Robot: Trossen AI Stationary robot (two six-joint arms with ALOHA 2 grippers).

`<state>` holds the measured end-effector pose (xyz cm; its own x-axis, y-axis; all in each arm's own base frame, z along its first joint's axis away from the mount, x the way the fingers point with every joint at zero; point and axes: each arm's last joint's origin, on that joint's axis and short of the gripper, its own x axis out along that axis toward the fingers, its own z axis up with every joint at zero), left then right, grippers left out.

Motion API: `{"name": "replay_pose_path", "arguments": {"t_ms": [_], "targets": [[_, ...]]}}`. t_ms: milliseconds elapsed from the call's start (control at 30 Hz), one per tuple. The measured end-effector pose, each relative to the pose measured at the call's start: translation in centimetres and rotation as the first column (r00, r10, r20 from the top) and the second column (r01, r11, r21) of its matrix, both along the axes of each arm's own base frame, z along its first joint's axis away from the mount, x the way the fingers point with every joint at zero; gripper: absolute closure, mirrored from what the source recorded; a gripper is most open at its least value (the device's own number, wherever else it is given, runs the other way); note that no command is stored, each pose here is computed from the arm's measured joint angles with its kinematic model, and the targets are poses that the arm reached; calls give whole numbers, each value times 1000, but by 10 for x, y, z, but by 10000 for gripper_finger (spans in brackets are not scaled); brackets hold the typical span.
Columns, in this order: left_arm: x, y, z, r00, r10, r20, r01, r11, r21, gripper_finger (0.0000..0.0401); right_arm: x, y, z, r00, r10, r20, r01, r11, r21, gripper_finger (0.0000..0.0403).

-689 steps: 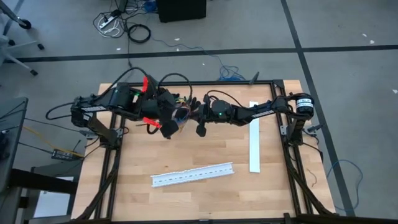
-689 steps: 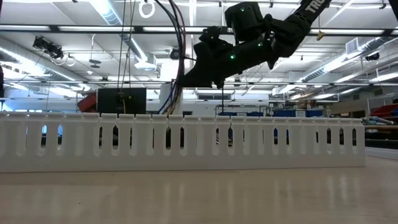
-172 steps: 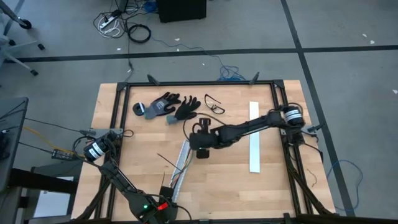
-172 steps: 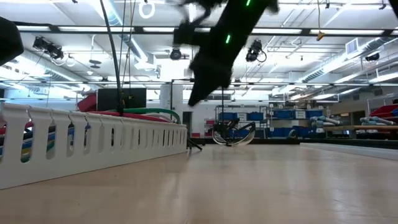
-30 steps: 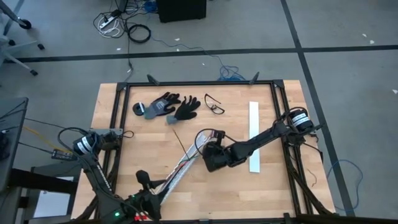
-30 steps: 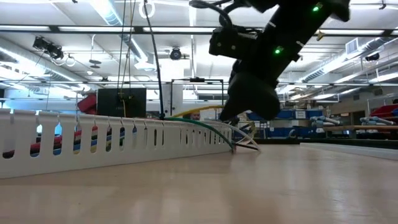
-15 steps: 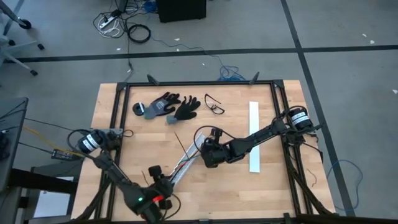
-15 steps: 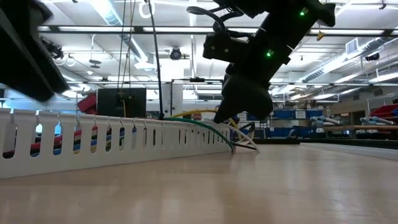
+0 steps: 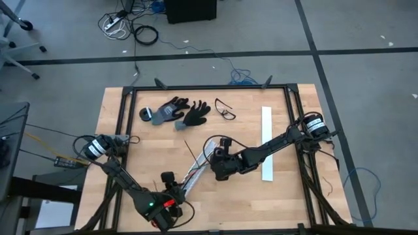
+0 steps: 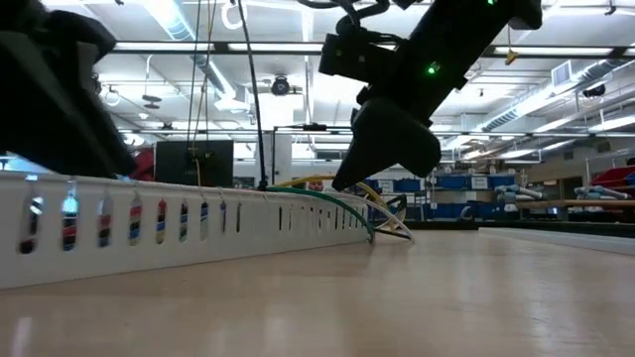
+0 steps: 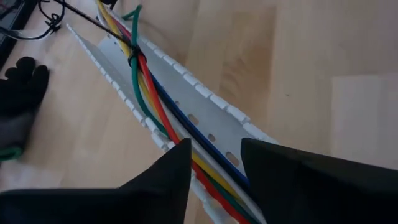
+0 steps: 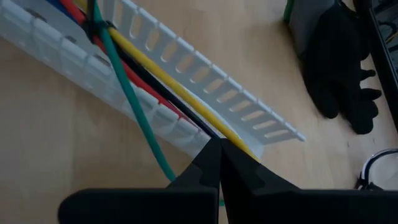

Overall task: Ziptie cables
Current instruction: Put the ziptied cables in a white cable duct

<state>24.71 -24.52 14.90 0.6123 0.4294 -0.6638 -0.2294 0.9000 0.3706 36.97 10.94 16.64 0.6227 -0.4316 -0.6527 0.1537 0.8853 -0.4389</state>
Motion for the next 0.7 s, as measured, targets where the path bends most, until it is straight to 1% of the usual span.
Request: {"name": "replay_pose_path", "arguments": {"t_ms": [133, 333, 467, 567, 633, 700], "targets": [[6, 6, 0, 1000, -2, -21, 2, 1000, 14, 305, 0, 0, 0, 1000, 0, 0, 0, 1000, 0, 403], [10, 9, 0, 997, -28, -68, 29, 999, 16, 388, 0, 1, 0, 1000, 2, 2, -2, 1000, 0, 403], [12, 11, 0, 986, -82, -143, 84, 996, 10, 398, 0, 1, 0, 1000, 7, 1, -7, 1000, -4, 403], [13, 10, 0, 948, -198, -251, 212, 977, 31, 400, -2, 3, 8, 1000, 28, 14, -28, 1000, 8, 403], [14, 9, 3, 900, -283, -332, 310, 950, 30, 401, -5, 6, 20, 998, 53, 43, -55, 997, 44, 403], [17, 11, 5, 850, -345, -398, 383, 924, 16, 401, -9, 9, 33, 994, 87, 70, -94, 990, 101, 403]]}}
